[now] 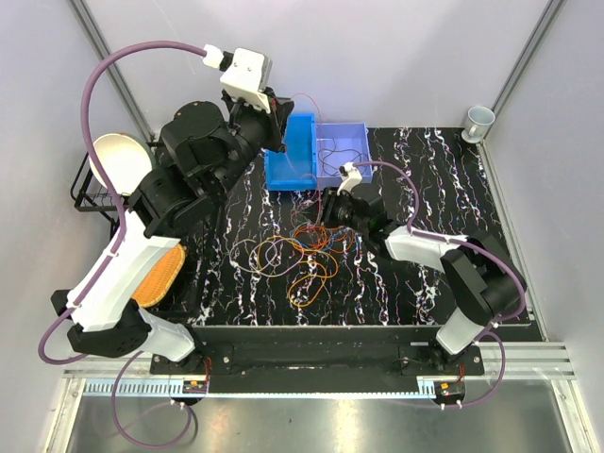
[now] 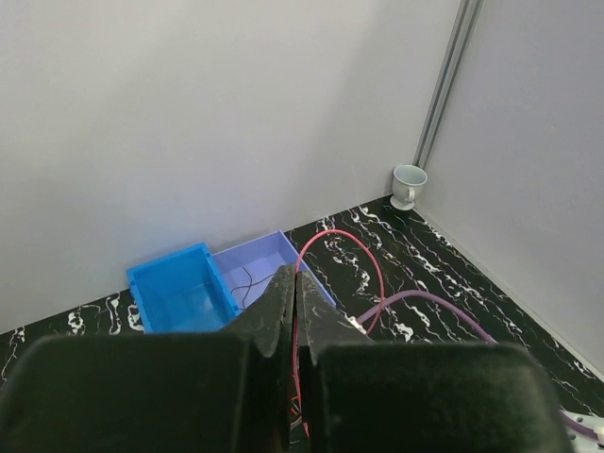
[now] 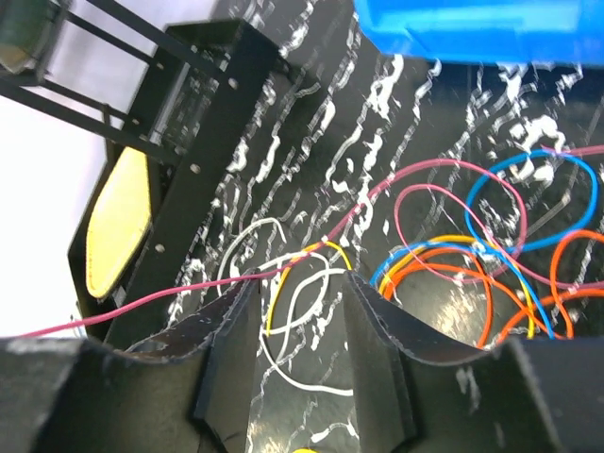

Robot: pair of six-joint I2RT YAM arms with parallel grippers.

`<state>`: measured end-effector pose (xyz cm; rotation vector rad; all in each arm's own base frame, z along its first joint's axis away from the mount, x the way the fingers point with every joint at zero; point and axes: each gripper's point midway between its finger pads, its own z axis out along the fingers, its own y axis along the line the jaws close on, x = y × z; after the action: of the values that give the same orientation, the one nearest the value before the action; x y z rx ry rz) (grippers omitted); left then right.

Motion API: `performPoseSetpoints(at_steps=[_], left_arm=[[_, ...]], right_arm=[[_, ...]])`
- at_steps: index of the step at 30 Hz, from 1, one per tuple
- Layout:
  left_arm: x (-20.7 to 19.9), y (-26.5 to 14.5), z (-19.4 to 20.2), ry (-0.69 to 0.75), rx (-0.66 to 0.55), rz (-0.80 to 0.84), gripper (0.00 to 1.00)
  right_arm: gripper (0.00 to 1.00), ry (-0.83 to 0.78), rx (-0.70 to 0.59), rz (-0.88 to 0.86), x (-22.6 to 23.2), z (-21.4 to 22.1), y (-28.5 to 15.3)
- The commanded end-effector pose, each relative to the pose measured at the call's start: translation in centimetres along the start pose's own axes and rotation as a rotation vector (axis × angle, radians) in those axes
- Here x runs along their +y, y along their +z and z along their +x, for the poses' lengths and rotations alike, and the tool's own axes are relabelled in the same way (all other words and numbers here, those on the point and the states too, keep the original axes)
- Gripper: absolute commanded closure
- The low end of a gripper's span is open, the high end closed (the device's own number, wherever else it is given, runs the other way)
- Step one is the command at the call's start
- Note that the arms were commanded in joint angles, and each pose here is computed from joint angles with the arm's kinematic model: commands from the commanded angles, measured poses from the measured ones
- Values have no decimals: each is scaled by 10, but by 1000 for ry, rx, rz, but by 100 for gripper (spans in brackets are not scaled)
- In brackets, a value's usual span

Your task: Untangle the cables

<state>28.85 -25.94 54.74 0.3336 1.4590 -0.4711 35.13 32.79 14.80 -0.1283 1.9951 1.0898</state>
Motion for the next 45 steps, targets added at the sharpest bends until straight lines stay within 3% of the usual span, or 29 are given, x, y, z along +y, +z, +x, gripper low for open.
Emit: performPoseSetpoints(at_steps=[1,3,7,13,24,27,28,29,32,39,42,45], left_arm=[[6,0,-15,-9,-56,-32,100],[6,0,-16,-11,-59,-36,100],[7,1,-16,-11,-59,-41,100],[8,2,-17,-12,-61,-51,100],[13,4,-23,-43,-71,-89,100],[15,3,-25,-49,-70,-99,100],[16,3,-24,-46,-67,-104,100],[17,3,-25,-48,-69,-107,100],[19,1,-25,-49,-67,-119,100],[46,-7,-9,-3,-25,-256,100],[56,-11,11,-8,14,-297,100],[53,-10,54,-15,84,-278,100]], right_arm=[[55,-45,-124,-61,21,-25,4],[47,-50,-132,-62,22,-25,5],[45,-70,-146,-44,15,-23,10],[51,-95,-172,-61,13,-24,14],[54,-139,-274,-145,36,-34,13],[66,-138,-286,-140,36,-36,17],[73,-133,-290,-138,37,-36,17],[87,-131,-289,-136,36,-35,17],[100,-130,-297,-132,36,-36,14],[100,-152,-322,-137,68,-66,-29],[100,-191,-339,-153,98,-92,-59],[100,-231,-368,-179,129,-121,-90]])
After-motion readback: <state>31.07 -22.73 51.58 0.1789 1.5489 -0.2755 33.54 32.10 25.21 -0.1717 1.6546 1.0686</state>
